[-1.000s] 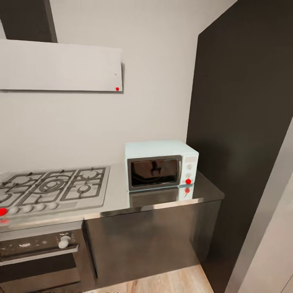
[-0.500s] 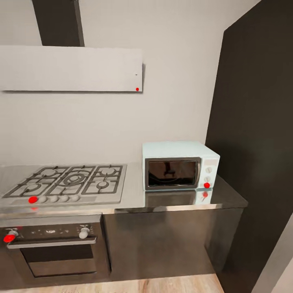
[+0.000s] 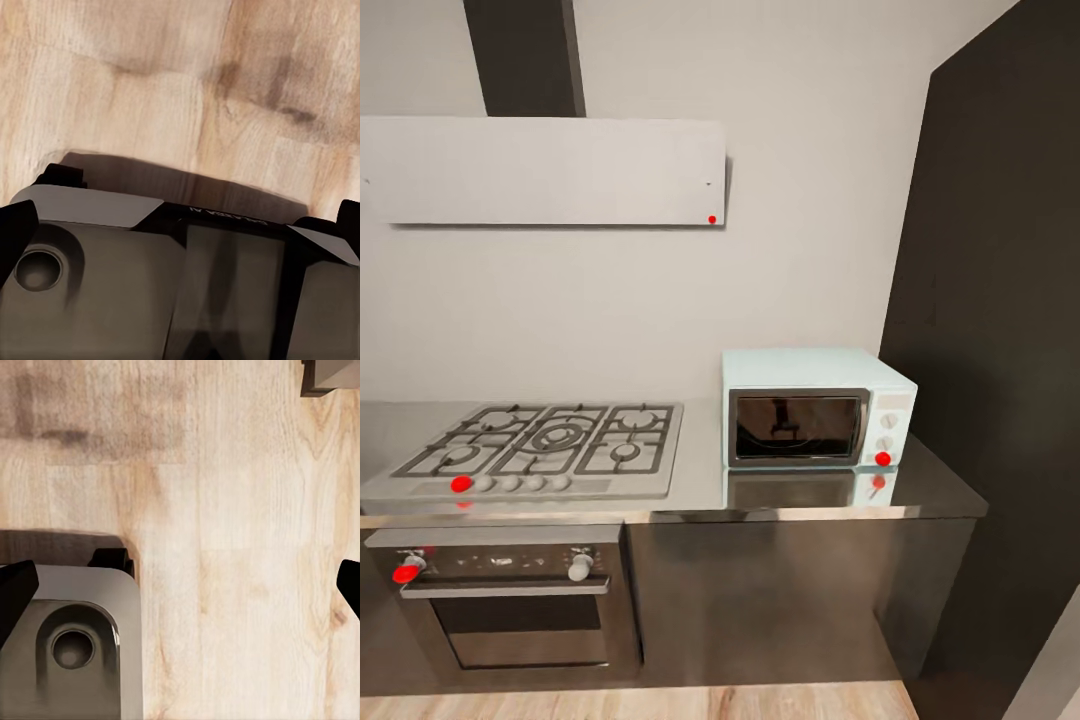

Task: In the kitchen, take the popcorn bag from the countertop, put it into the microwave, and heat it until the popcorn is cooked so the cooked popcorn ends up inside the bag.

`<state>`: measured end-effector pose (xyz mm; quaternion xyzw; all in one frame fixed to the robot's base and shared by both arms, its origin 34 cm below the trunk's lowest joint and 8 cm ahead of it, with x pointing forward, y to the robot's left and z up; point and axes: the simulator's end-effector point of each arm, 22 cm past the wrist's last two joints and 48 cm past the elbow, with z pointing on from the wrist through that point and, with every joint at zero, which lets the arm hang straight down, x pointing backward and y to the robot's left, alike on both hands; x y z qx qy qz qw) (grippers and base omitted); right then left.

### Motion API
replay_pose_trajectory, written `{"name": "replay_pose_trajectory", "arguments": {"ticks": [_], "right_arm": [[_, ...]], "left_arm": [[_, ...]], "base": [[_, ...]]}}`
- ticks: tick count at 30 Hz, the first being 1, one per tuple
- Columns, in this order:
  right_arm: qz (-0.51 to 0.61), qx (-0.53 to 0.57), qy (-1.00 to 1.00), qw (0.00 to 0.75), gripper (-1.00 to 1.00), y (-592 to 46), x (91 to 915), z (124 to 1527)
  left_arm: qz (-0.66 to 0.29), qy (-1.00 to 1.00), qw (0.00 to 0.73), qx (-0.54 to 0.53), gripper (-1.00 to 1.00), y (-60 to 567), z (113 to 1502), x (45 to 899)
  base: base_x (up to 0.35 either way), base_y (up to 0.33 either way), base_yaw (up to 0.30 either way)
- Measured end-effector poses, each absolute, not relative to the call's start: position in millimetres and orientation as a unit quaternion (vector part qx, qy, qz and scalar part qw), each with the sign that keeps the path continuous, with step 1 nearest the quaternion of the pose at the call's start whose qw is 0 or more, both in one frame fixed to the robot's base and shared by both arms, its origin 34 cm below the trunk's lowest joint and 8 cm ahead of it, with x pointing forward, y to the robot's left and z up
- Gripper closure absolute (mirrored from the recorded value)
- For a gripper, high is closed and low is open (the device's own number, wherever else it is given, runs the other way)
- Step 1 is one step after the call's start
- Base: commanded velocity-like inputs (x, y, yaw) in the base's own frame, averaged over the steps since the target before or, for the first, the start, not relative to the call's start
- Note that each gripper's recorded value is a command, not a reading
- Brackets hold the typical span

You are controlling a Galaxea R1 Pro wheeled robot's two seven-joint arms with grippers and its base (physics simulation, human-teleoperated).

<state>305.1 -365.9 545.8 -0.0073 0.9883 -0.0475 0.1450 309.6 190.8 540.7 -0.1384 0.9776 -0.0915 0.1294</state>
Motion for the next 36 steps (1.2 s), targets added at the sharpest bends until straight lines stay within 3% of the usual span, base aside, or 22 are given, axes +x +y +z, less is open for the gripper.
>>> {"name": "replay_pose_trajectory", "arguments": {"ticks": [7,20,36], "right_arm": [[-0.048,-0.007,0.988,0.145,-1.00,-366.5,305.2,545.9],[-0.048,-0.008,0.988,0.145,-1.00,-366.4,305.3,546.0],[-0.049,-0.008,0.988,0.145,-1.00,-366.9,305.5,546.0]], "left_arm": [[-0.092,0.978,0.129,-0.137,-1.00,190.0,540.8,309.5],[-0.092,0.978,0.130,-0.136,-1.00,190.4,540.9,309.6],[-0.091,0.978,0.129,-0.137,-1.00,190.7,540.7,309.5]], "base": [[0.013,-0.059,0.000],[0.126,-0.259,0.000],[0.001,-0.239,0.000]]}}
